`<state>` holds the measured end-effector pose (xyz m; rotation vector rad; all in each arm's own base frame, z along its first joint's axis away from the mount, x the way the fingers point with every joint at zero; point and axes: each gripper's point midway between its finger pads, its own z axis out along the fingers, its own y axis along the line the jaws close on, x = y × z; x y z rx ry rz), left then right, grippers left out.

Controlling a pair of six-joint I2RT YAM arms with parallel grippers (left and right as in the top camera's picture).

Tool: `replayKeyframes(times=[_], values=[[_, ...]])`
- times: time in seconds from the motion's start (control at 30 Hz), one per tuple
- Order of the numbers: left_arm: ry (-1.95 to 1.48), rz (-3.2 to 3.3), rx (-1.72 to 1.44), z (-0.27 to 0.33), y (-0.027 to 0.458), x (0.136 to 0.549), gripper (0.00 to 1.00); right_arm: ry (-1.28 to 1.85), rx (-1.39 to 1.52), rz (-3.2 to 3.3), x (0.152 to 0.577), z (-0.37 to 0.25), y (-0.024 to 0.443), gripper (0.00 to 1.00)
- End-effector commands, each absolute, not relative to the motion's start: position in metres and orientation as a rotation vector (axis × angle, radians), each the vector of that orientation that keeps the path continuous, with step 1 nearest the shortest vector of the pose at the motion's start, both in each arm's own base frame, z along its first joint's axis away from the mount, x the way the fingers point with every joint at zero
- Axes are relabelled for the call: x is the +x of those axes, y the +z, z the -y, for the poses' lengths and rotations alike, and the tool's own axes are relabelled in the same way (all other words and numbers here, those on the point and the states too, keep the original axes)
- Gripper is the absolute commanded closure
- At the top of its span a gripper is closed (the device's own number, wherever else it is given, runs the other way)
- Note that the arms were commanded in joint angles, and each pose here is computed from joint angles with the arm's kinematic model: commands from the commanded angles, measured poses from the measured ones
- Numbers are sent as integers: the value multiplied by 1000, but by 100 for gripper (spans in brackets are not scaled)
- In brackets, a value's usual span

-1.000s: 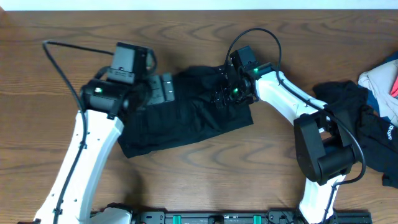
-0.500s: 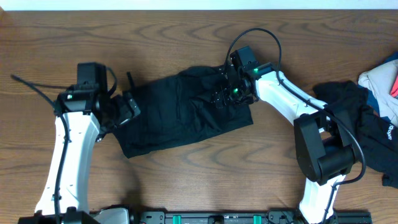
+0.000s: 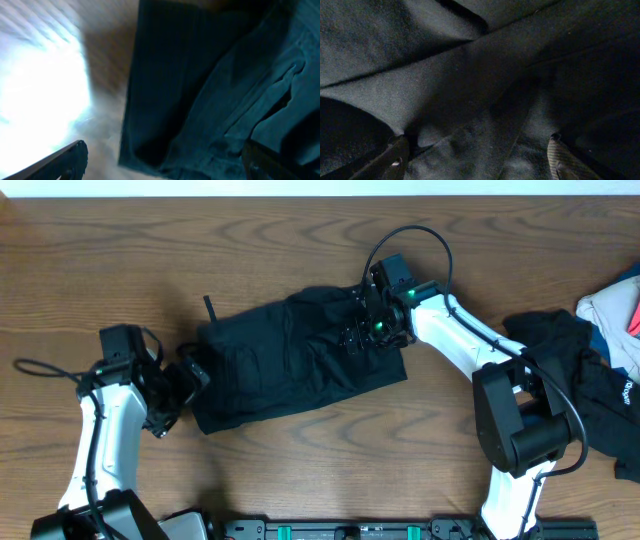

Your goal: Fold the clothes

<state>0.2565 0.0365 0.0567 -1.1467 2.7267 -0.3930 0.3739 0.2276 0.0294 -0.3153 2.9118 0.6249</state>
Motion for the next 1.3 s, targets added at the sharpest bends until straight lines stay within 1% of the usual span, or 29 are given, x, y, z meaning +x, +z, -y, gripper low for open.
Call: replayKeyframes(times=[0.0, 0.23, 0.5, 0.77, 1.13, 1.27], values=[[-538, -2711, -1176, -25, 51, 253, 2, 645, -318, -2954, 364, -233, 19, 14], [-544, -2742, -1202, -23, 36, 243, 2, 648, -318, -2953, 364, -234, 19, 14], [-715, -2773, -1209, -8, 17, 253, 2, 652, -318, -2955, 364, -234, 19, 14], [-752, -2817, -1215, -5, -3, 254, 2, 649, -315, -2962, 363, -233, 19, 14], [-855, -2723, -1098, -2, -4, 284, 2, 653, -316, -2962, 362, -234, 19, 14], [-963, -2695, -1045, 9, -6, 295, 2, 731, -332, -2952, 359, -243, 23, 14]])
